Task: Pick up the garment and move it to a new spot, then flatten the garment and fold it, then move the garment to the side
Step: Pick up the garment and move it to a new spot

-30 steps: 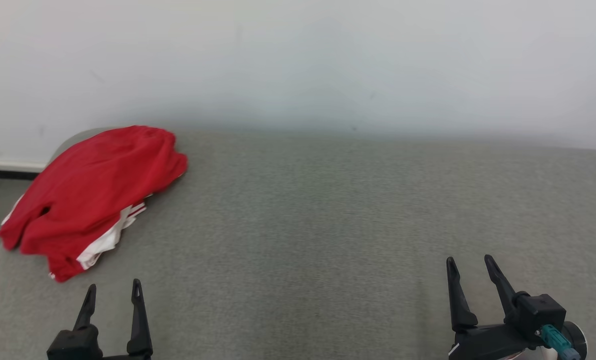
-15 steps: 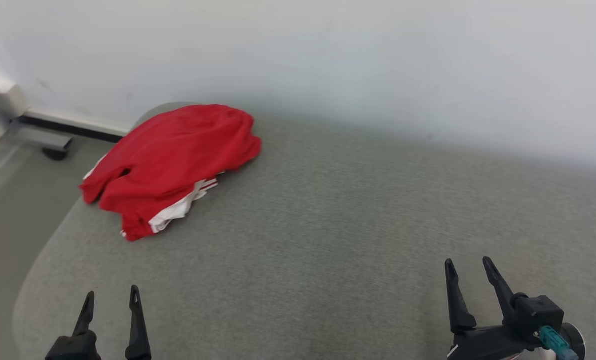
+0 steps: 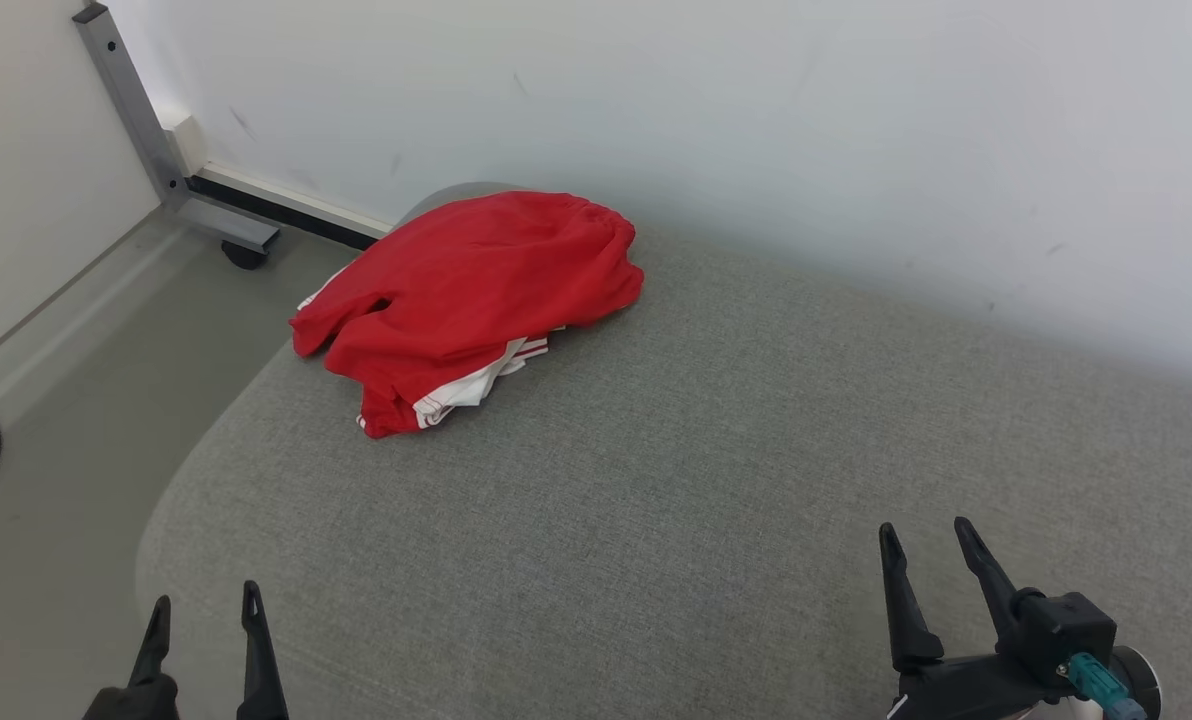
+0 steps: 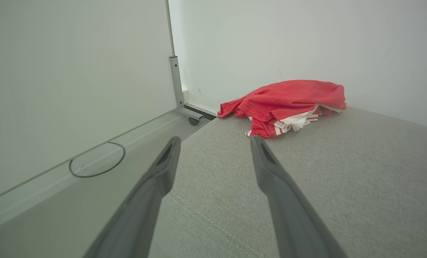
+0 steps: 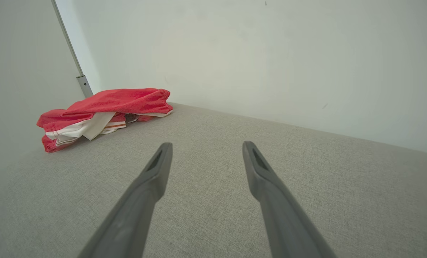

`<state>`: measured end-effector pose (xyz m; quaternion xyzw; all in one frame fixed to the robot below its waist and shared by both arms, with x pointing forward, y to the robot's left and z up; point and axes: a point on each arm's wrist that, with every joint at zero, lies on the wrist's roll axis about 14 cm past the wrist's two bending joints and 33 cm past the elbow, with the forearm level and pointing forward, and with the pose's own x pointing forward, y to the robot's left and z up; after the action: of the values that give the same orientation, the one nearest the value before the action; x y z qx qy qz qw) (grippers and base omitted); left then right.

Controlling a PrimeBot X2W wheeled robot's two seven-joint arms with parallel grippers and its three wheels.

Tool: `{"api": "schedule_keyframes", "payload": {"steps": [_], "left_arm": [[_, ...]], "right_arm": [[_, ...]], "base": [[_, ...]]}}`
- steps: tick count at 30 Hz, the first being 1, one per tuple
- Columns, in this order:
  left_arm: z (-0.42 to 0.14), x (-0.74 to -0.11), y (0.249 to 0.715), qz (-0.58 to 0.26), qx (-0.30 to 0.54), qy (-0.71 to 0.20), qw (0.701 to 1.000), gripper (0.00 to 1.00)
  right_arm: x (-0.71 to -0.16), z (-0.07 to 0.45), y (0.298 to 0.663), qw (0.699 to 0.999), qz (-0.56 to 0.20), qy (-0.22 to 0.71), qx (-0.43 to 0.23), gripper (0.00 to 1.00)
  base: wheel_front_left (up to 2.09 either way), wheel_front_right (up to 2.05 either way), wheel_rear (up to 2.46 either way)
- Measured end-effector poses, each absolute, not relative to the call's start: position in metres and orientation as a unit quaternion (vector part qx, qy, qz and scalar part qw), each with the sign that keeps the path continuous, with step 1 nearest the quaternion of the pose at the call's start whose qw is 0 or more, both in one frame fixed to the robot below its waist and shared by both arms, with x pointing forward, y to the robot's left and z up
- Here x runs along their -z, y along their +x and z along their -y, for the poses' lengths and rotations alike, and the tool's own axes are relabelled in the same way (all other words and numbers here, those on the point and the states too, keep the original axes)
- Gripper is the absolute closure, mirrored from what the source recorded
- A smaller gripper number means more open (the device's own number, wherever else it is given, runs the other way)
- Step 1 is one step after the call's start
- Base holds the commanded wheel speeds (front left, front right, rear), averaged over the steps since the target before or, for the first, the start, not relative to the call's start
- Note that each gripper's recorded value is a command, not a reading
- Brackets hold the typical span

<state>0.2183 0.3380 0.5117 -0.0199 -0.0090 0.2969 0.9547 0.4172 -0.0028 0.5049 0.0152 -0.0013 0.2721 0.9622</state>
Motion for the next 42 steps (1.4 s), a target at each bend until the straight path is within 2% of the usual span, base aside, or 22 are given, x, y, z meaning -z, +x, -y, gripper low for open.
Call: {"api": "schedule_keyframes", "payload": {"steps": [15, 23, 35, 42], "left_arm": [[-0.348, -0.518, 0.206, 0.026, -0.325, -0.021, 0.945, 0.0], [-0.369, -0.545, 0.221, 0.08, -0.339, -0.03, 0.937, 0.0], [-0.401, -0.623, 0.325, 0.15, -0.278, 0.022, 0.949, 0.0], [-0.409, -0.629, 0.403, 0.136, -0.24, 0.021, 0.961, 0.0]], "right_arm": [[-0.505, -0.007, 0.415, 0.958, 0.001, 0.018, -0.285, 0.0], [-0.516, 0.006, 0.422, 0.964, 0.019, 0.013, -0.266, 0.0], [-0.514, 0.069, 0.455, 0.984, 0.027, 0.003, -0.177, 0.0], [-0.498, 0.097, 0.47, 0.99, 0.017, 0.01, -0.139, 0.0]], "base": [[0.0, 0.0, 0.0], [0.0, 0.0, 0.0], [0.0, 0.0, 0.0], [0.0, 0.0, 0.0]]}}
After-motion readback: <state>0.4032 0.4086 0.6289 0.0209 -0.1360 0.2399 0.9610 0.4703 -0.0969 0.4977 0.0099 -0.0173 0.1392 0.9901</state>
